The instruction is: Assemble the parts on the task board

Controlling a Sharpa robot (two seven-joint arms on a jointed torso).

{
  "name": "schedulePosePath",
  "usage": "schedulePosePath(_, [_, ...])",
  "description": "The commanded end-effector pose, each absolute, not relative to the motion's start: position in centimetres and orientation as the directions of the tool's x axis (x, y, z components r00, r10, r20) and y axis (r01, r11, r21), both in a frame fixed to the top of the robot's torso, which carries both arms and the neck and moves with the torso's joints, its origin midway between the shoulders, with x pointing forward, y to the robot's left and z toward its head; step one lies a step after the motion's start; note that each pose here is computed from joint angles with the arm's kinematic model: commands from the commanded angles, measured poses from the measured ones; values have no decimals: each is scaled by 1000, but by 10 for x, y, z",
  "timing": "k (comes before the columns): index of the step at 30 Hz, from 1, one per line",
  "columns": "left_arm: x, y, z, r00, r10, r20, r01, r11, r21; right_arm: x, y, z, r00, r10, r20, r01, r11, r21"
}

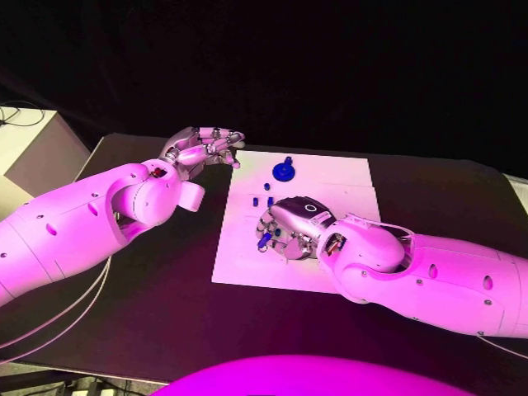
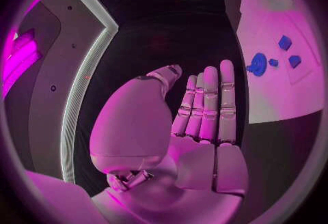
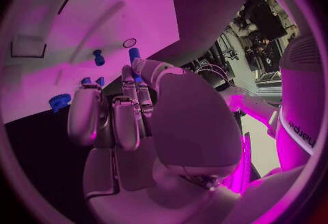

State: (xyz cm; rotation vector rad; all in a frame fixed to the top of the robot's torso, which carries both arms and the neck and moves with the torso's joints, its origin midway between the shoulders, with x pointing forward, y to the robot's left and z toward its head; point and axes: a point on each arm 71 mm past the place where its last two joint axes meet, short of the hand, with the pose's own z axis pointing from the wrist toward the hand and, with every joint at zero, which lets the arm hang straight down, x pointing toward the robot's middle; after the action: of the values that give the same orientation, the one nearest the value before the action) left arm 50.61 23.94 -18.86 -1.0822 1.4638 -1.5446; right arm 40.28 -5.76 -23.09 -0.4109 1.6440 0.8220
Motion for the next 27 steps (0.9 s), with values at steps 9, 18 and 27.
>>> schedulePosePath(9, [506,237,-188,-381,-920,90,-34,-83,-996,403,-57,-237,-237,116,-964,-671,698,250])
schedulePosePath(18, [506,237,-188,-380,-921,89,-34,-82,-996,403,-56,-242,-237,92,-967,-673,702,232])
schedulePosePath(27, [506,238,-188,-380,-921,88,-34,-82,-996,403,-56,-246,-244,68,-967,-671,709,219])
